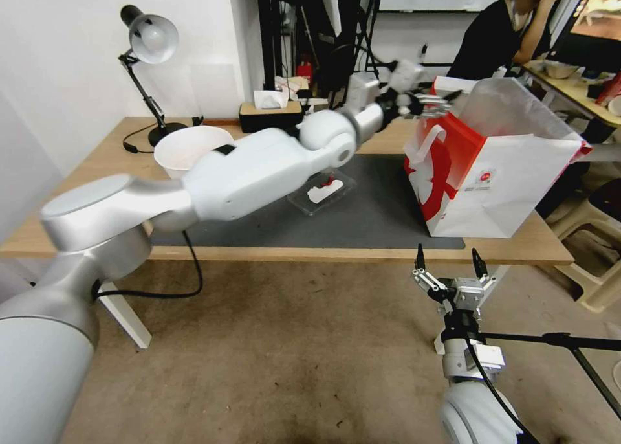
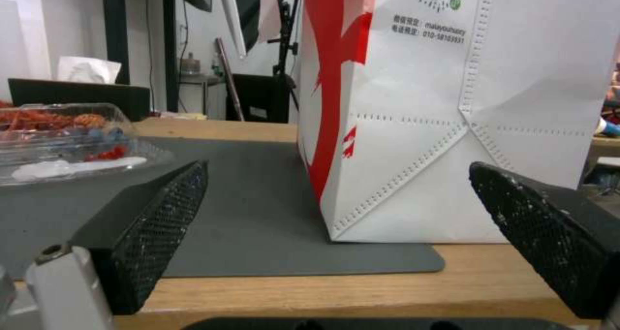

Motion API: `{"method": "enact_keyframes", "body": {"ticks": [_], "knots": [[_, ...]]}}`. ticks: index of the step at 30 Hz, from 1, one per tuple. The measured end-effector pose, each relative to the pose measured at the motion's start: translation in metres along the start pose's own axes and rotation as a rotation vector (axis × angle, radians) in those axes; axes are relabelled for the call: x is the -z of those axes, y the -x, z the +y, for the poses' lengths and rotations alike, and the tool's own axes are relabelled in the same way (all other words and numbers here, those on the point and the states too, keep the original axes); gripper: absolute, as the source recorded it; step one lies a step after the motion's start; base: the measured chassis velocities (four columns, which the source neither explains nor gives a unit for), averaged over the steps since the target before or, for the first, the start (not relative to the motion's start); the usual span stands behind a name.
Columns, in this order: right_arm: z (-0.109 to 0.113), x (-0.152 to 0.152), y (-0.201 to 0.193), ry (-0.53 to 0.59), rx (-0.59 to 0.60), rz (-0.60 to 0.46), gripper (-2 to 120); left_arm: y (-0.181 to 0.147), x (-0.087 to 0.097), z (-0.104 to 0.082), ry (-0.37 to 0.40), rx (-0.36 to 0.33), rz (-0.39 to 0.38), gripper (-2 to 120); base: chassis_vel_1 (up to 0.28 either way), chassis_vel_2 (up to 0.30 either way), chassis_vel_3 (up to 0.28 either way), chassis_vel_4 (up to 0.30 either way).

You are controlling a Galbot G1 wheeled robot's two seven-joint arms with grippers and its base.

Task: Pick up the trash from the table and place it into the takeout bag.

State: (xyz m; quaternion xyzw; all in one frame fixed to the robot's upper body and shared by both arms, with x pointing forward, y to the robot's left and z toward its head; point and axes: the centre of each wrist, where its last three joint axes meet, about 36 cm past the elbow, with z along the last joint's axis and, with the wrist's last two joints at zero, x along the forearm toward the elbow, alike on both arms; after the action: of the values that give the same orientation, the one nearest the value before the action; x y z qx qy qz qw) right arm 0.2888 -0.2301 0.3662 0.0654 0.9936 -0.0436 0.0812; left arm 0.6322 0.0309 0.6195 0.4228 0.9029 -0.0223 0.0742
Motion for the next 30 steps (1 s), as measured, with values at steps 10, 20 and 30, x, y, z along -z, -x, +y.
{"method": "enact_keyframes", "body": {"ticks": [10, 20, 30], "knots": [[0.001, 0.003, -0.001, 0.005, -0.002, -0.001, 100, -0.057, -0.007, 0.041, -0.082, 0.166, -0.014, 100, 0.000, 0.000, 0.000, 0.000], [0.001, 0.004, -0.001, 0.002, -0.002, -0.001, 100, -0.137, -0.027, 0.068, -0.096, 0.262, -0.015, 100, 0.000, 0.000, 0.000, 0.000], [0.003, 0.004, 0.000, 0.000, 0.003, 0.002, 100, -0.207, -0.044, 0.074, -0.101, 0.347, -0.032, 100, 0.000, 0.000, 0.000, 0.000]]}}
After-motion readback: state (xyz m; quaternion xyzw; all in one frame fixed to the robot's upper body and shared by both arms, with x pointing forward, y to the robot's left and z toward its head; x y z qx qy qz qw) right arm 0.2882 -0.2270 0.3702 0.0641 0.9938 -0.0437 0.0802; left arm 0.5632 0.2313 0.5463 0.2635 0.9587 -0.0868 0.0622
